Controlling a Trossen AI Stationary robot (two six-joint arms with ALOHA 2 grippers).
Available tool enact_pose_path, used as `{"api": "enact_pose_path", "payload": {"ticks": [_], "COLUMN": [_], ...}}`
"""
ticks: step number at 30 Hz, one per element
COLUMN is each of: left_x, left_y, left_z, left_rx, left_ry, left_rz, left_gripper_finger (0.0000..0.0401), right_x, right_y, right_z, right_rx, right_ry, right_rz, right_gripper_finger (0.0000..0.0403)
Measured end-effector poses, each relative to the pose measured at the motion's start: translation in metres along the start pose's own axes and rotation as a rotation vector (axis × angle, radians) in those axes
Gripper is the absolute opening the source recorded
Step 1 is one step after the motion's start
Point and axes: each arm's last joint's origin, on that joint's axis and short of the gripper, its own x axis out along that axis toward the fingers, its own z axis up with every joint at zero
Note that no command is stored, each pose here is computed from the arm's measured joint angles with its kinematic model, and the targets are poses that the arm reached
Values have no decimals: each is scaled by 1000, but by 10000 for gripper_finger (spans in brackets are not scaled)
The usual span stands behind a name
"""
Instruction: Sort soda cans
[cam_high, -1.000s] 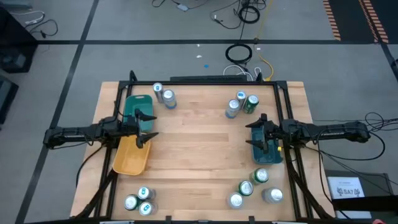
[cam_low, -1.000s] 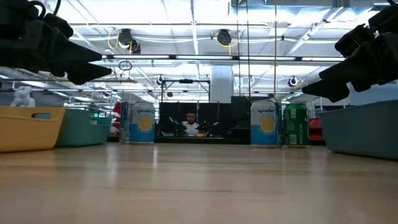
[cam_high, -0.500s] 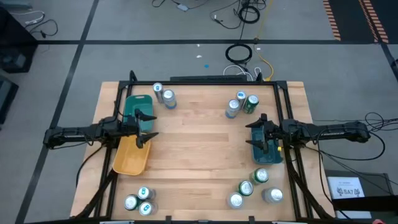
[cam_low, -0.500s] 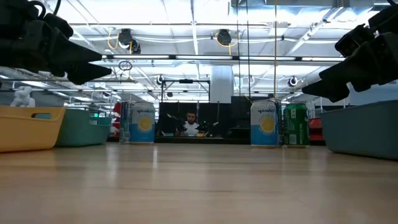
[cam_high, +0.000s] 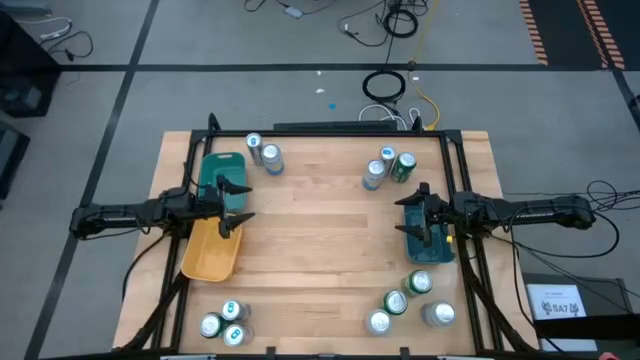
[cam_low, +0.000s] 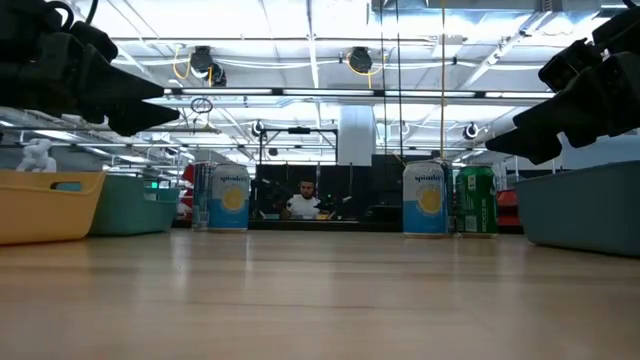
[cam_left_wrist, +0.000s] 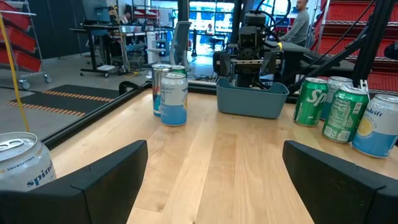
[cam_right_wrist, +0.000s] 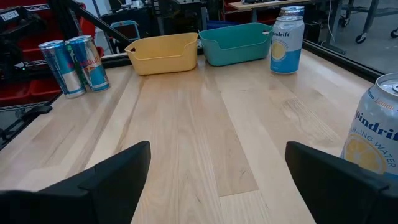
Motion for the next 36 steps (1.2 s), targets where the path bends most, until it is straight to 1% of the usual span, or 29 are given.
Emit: {"api": "enact_pose_path", "payload": {"ticks": [25,26,27,30,31,33,36], "left_x": [0,0,0,0,0,0,0], "left_y": [0,0,0,-1,0,2,2], "left_z": [0,1,1,6,7,7,9], "left_rx": [-2,-26,-88,-343,-406,-499,-611], "left_ry": [-2,-7,-14,-57,-70,-90,-118], "left_rz": [0,0,-3,-35,-18,44,51], "left_gripper_finger": [382,382,382,382,382,382,382], "right_x": [0,0,0,0,0,0,0], "right_y": [0,0,0,0,0,0,0], "right_z": [0,0,0,0,0,0,0], "right_rx": [0,0,0,0,0,0,0], "right_ry": [-1,-1,0,-1,0,0,-1], "right_rz": [-3,-3,-3,-4,-4,-4,-5], "right_gripper_finger": [365,365,365,365,365,365,365]}}
